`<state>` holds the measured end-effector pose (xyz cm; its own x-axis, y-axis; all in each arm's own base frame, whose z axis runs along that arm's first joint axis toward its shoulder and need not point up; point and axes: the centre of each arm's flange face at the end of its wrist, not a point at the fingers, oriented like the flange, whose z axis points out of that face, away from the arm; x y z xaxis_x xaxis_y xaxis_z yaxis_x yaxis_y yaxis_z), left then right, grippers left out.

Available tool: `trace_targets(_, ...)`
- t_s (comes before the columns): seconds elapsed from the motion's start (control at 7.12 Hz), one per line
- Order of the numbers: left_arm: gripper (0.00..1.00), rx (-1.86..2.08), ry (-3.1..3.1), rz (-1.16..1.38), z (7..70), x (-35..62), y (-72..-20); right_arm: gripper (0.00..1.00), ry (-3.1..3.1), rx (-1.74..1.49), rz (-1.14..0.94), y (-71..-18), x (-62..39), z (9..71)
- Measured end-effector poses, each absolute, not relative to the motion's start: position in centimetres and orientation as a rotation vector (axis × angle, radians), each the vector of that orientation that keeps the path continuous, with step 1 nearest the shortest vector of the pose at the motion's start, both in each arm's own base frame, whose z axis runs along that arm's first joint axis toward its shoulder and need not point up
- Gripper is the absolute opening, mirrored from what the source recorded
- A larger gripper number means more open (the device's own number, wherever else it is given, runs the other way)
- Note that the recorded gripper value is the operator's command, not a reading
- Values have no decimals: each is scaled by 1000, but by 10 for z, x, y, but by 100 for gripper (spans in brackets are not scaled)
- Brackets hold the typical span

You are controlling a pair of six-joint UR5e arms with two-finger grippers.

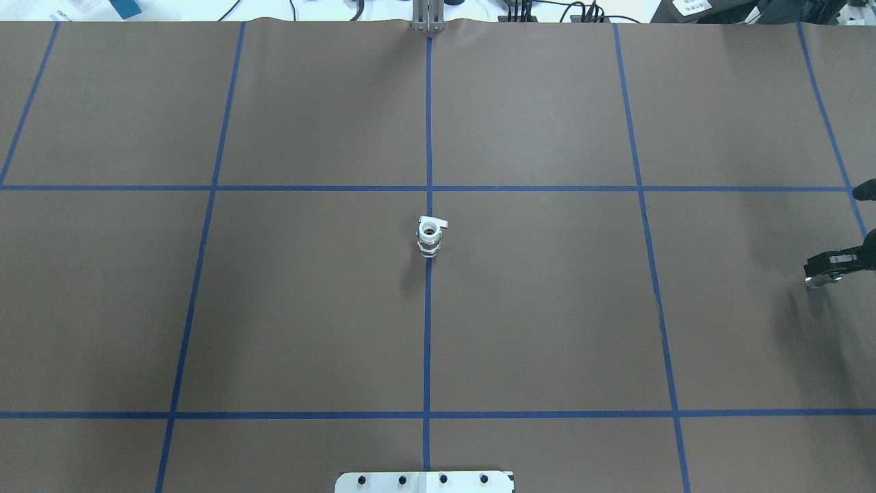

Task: Assemble PPR valve and pipe with both arms
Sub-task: 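Lower the right gripper onto the chrome elbow fitting and grasp it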

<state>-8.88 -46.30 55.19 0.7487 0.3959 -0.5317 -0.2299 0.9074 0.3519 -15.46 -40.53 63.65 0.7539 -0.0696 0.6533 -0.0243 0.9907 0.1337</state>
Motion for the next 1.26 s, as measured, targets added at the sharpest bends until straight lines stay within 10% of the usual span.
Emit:
trace_targets(0.7,100,273,639,347,552,-89,-463,0,-716,132,-20,-402,-151,637)
trace_targets(1.26,100,263,641,341,556,-89,-459,0,-752,163,-31,-405,-152,609)
